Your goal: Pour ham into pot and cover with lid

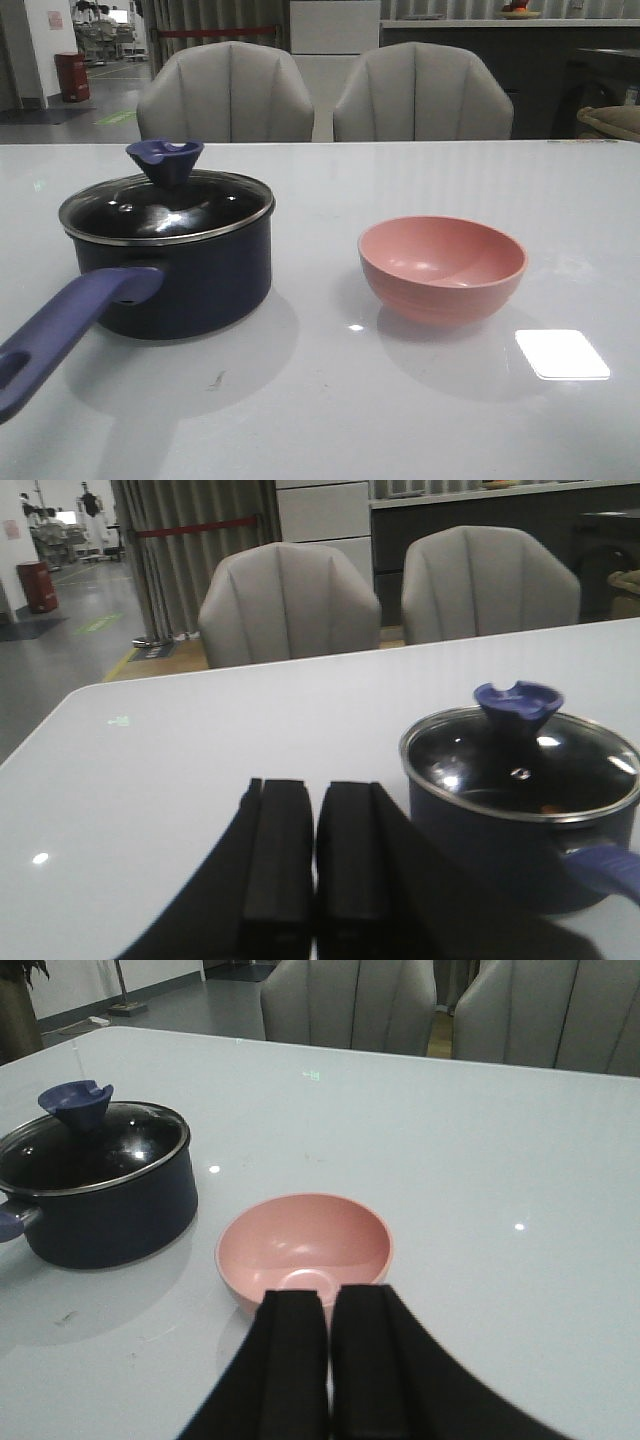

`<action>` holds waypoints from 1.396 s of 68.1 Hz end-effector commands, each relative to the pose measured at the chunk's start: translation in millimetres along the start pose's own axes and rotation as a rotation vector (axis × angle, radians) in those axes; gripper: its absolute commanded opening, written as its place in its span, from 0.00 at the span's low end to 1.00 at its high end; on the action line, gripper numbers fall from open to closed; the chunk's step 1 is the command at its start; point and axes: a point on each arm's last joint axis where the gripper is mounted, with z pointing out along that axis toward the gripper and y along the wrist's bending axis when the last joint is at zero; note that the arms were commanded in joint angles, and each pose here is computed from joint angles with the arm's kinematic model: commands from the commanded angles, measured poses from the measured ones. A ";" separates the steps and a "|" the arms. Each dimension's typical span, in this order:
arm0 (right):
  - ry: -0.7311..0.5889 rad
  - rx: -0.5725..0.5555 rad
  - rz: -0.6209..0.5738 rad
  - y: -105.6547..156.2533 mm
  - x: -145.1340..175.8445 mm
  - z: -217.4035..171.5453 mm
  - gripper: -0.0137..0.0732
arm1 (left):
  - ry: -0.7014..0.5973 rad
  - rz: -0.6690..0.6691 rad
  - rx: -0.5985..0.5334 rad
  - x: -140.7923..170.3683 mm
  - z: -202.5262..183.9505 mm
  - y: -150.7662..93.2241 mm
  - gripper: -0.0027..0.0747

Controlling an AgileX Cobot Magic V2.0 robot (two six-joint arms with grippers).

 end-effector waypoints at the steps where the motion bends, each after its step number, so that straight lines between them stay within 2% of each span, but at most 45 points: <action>1: -0.108 0.004 -0.014 0.4 -16.7 -1.4 0.37 | -0.159 -0.012 -0.042 -1.3 -0.1 1.7 0.18; 14: -0.108 0.004 -0.014 0.4 -16.7 -1.4 0.37 | -0.128 -0.108 -0.045 13.1 2.7 1.5 0.18; 95: -0.108 0.008 -0.026 0.0 -15.6 -1.1 0.37 | -0.126 -0.107 -0.045 13.3 2.7 1.5 0.18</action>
